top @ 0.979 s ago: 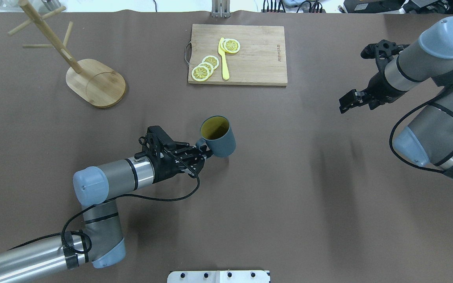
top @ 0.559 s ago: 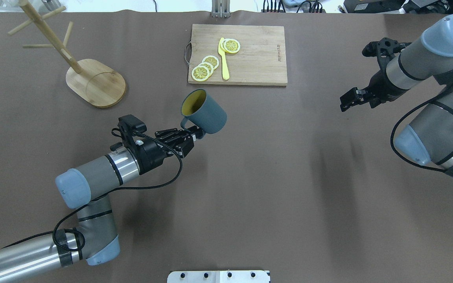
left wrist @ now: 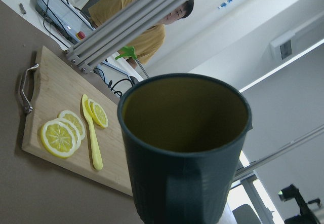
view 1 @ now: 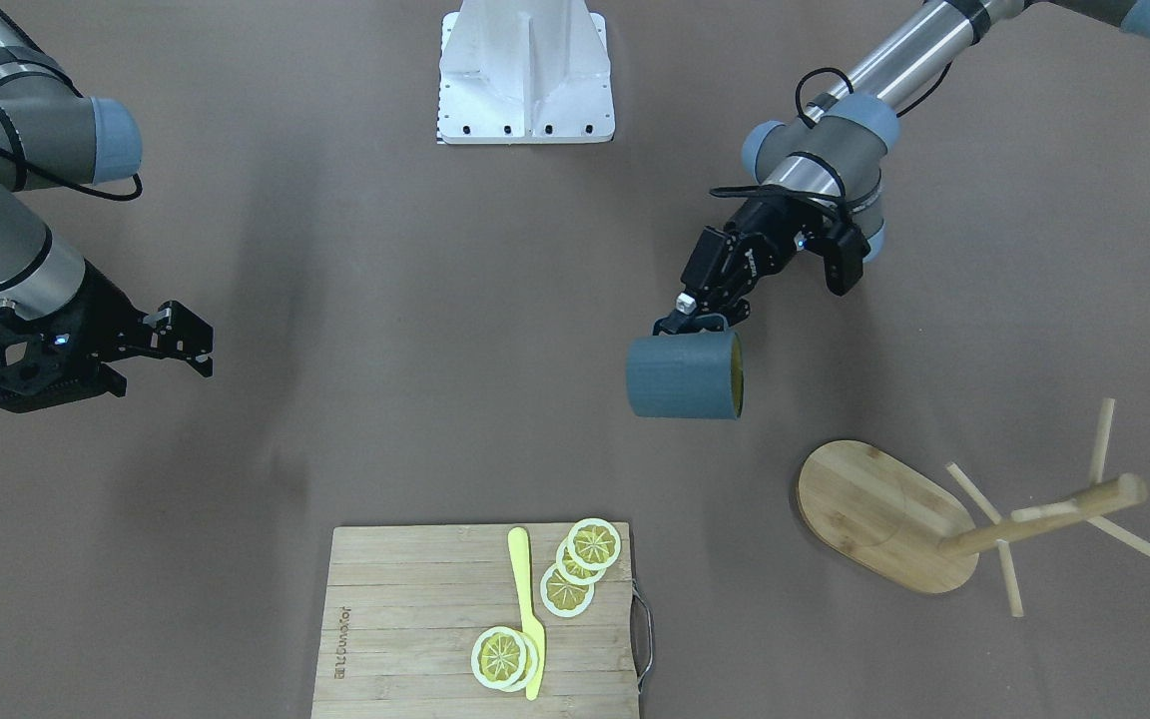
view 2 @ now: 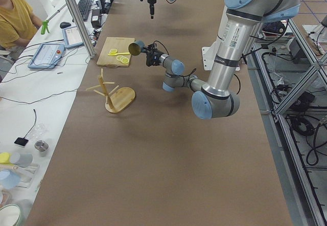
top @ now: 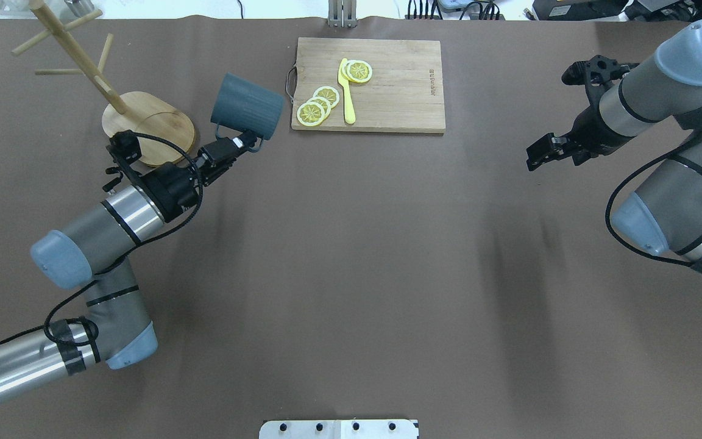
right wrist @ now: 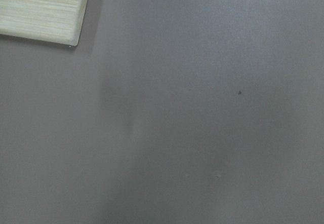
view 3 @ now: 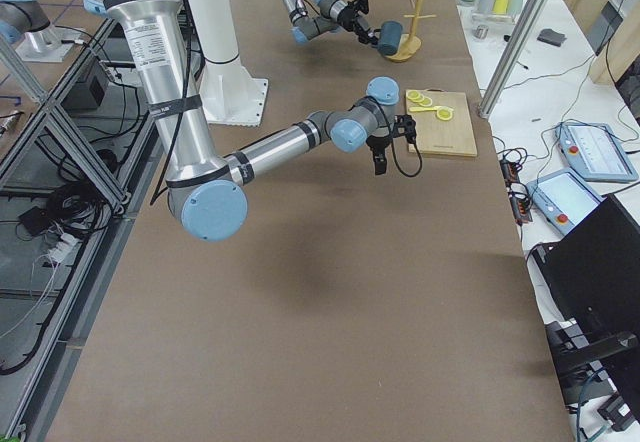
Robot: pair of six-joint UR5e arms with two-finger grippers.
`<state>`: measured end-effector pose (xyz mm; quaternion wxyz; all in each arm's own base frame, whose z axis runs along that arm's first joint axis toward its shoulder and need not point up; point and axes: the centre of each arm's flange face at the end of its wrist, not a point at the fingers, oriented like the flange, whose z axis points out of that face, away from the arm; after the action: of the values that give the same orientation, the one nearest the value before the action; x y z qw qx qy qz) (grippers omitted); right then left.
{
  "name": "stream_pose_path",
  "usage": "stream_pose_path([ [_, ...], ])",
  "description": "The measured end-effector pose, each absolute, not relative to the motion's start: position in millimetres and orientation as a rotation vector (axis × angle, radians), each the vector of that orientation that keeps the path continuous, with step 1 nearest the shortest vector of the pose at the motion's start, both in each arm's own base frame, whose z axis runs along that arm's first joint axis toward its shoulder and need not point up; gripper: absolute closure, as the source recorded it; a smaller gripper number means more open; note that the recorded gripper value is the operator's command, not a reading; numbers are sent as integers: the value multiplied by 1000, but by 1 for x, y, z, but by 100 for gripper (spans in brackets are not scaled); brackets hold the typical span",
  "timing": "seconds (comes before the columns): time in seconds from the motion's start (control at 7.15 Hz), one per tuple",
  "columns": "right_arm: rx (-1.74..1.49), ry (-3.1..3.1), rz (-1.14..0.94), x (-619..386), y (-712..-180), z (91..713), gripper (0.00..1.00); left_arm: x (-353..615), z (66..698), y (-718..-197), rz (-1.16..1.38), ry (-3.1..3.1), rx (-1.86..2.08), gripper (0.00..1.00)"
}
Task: Hang cup on storage rack
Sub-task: 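Lift the mug with the left gripper and carry it to the wooden stand, then hook the mug handle onto a peg of the wooden stand with the left gripper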
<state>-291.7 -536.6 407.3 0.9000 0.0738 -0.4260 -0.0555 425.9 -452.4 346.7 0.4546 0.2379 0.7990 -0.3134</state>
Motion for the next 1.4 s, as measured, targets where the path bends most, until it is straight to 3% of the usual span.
stream_pose_path([
  [0.56, 163, -887, -111, -291, -538, 400, 0, 320, 367, -537, -1138, 2137, 136, 100],
  [1.4, 167, -887, -108, -291, -540, 398, 0, 255, 389, -583, -1459, 2227, -170, 100],
])
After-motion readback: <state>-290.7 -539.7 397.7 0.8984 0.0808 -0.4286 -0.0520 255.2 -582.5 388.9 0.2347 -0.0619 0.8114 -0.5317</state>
